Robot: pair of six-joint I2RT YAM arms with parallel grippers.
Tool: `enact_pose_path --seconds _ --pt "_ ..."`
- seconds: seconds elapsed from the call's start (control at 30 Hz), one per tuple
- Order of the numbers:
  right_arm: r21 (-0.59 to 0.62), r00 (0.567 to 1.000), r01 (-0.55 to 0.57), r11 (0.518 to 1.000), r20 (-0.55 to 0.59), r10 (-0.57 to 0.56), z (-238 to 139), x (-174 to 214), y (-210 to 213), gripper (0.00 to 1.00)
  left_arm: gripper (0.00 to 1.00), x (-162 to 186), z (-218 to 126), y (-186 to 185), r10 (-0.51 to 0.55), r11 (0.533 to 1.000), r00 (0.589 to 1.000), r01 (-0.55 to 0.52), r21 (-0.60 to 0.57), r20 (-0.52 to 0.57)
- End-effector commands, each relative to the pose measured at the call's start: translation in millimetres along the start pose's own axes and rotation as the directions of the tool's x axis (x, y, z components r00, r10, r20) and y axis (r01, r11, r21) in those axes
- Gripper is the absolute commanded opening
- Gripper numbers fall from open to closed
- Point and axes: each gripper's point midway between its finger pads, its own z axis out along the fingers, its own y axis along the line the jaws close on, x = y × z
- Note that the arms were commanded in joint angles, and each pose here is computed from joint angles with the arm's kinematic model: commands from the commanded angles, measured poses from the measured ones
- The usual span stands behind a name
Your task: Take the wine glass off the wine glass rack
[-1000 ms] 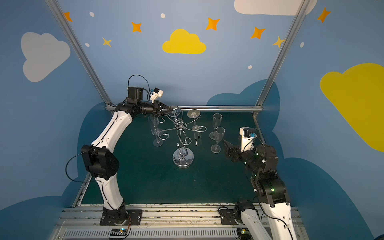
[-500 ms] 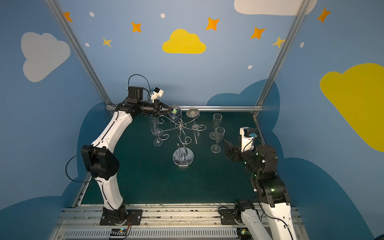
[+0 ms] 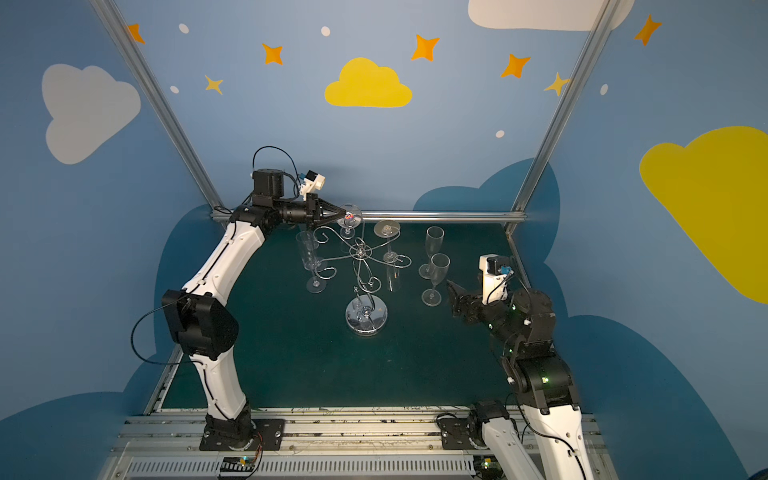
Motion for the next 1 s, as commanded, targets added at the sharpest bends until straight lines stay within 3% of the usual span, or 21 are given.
enact_pose_path --seconds 0.0,0.97 --pt "0.007 1.0 0.004 1.0 0.026 -0.005 -6 -8 0 0.84 0.03 -12 -10 -36 0.089 0.995 0.996 -0.09 0.048 0.032" --pt "0.022 1.0 0.014 1.0 0.013 -0.014 -6 -6 -3 0.84 0.03 -1 7 -61 0.118 0.981 0.991 -0.106 0.165 -0.061"
